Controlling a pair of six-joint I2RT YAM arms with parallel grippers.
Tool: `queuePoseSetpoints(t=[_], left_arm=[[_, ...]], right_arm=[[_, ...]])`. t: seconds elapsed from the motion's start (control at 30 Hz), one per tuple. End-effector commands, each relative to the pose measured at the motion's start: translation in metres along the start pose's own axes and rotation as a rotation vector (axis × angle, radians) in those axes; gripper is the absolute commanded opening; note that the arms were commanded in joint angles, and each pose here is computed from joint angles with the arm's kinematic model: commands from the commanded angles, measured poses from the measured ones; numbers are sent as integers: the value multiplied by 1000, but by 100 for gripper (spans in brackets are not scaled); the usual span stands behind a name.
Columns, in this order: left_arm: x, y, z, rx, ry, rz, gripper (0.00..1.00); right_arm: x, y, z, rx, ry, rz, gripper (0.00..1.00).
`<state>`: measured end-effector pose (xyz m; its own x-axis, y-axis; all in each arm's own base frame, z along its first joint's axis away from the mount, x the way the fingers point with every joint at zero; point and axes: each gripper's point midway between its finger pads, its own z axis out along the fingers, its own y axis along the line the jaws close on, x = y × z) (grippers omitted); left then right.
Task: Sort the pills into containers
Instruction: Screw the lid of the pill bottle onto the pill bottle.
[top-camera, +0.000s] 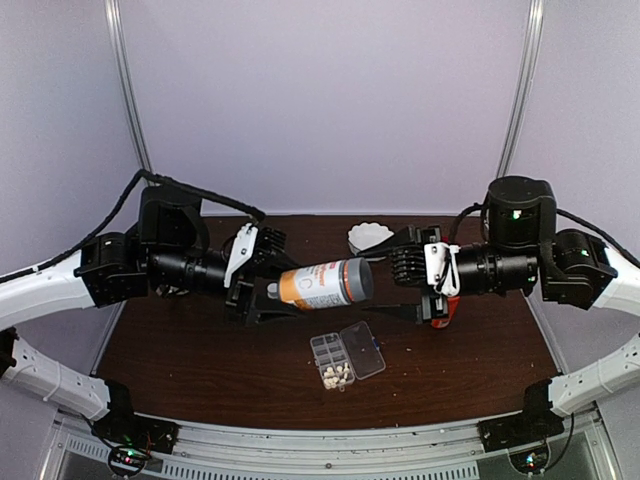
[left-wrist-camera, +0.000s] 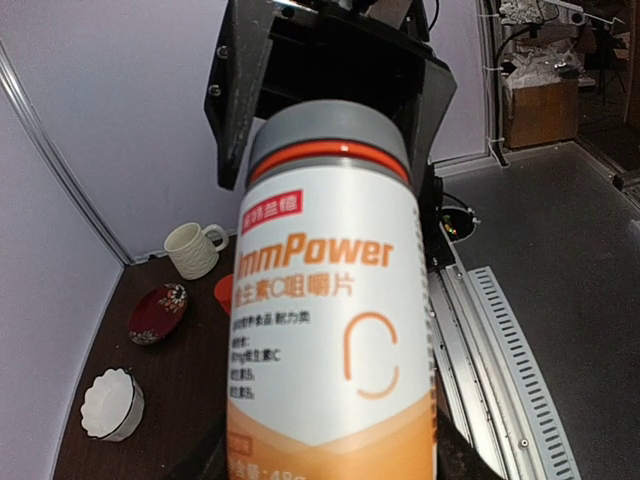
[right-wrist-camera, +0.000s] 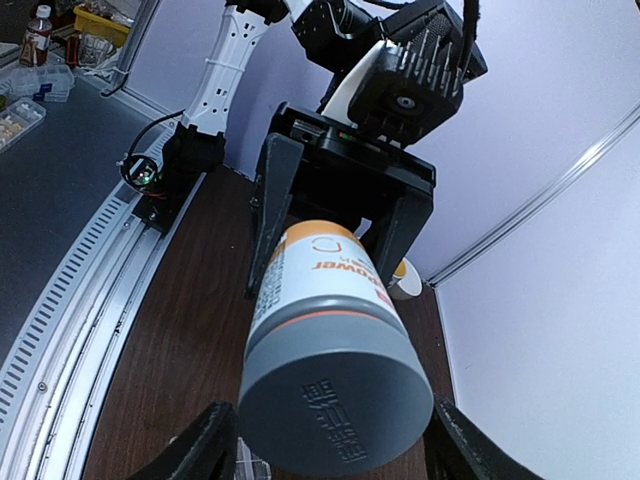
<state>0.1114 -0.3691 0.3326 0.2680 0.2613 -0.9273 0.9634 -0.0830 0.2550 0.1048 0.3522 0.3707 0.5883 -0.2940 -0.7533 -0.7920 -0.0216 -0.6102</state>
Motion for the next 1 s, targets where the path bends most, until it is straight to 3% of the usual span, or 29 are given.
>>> queuePoseSetpoints(t=[0.0, 0.13, 0.33, 0.7, 0.97], left_arm=[[-21, 2, -3, 2, -53, 13, 0], [-21, 3, -3, -1, -52, 16, 0], [-20, 3, -2, 0, -49, 15, 0], [-20, 3, -2, 3, -49, 15, 0], [-14, 12, -4, -67, -34, 52, 0]], right_arm=[[-21, -10, -3, 23, -68, -4, 64], [-22, -11, -4, 32, -77, 3, 75], [-21, -10, -4, 27, -74, 3, 67], [-19, -4, -1, -2, -68, 16, 41], [-23, 6, -4, -57, -90, 271, 21]])
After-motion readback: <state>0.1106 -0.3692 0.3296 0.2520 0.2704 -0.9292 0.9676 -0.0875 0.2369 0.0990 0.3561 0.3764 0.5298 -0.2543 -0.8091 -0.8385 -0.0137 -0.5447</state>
